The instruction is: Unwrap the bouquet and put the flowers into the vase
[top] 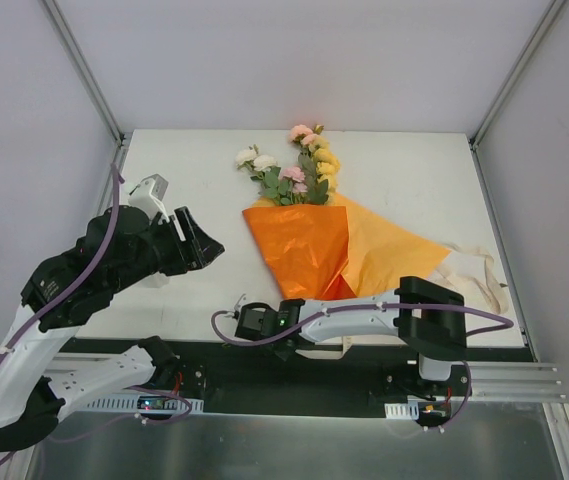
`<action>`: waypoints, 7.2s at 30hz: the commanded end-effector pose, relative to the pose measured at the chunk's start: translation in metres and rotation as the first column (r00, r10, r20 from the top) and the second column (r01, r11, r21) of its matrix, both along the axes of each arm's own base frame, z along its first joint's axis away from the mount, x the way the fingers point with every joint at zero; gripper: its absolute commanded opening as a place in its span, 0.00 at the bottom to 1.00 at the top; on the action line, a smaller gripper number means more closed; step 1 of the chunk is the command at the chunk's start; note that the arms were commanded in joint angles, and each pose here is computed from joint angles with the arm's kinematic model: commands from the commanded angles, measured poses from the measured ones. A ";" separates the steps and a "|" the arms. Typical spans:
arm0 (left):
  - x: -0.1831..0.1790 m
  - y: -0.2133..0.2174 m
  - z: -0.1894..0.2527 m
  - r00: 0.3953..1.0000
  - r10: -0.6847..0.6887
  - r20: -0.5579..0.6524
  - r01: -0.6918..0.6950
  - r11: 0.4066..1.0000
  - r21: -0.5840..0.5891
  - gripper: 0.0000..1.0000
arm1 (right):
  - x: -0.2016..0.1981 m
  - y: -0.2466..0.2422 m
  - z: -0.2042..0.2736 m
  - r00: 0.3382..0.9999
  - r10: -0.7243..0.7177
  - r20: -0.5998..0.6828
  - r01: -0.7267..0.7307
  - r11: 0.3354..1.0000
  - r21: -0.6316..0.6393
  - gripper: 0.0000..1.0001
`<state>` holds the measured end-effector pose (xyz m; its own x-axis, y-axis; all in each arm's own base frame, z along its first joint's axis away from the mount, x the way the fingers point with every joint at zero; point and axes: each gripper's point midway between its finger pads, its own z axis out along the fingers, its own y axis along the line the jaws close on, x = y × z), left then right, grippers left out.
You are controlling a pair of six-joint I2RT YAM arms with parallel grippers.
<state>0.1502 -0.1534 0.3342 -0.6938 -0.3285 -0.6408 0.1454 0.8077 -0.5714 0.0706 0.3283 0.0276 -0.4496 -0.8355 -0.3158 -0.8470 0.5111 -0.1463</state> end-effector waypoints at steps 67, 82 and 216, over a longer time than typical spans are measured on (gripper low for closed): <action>0.043 -0.058 0.022 0.980 -0.201 0.003 0.199 0.970 0.140 0.68 | 0.232 -0.116 0.129 0.681 -0.514 -0.522 0.728 0.550 0.408 0.93; 0.040 -0.052 0.023 0.984 -0.181 0.002 0.178 0.974 0.143 0.69 | 0.223 -0.129 0.063 0.675 -0.627 -0.389 0.718 0.680 0.149 0.93; 0.050 -0.040 0.016 0.973 -0.185 -0.137 0.193 0.980 0.045 0.71 | 0.337 0.040 0.209 0.893 -0.339 -0.296 0.438 0.500 0.747 0.00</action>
<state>0.2032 -0.1877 0.3266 -0.8160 -0.0884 -0.5713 0.2361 0.8512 -0.4688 0.3989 0.3449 0.0835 -0.7981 -0.3465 -0.4930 -0.4914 0.8477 0.1997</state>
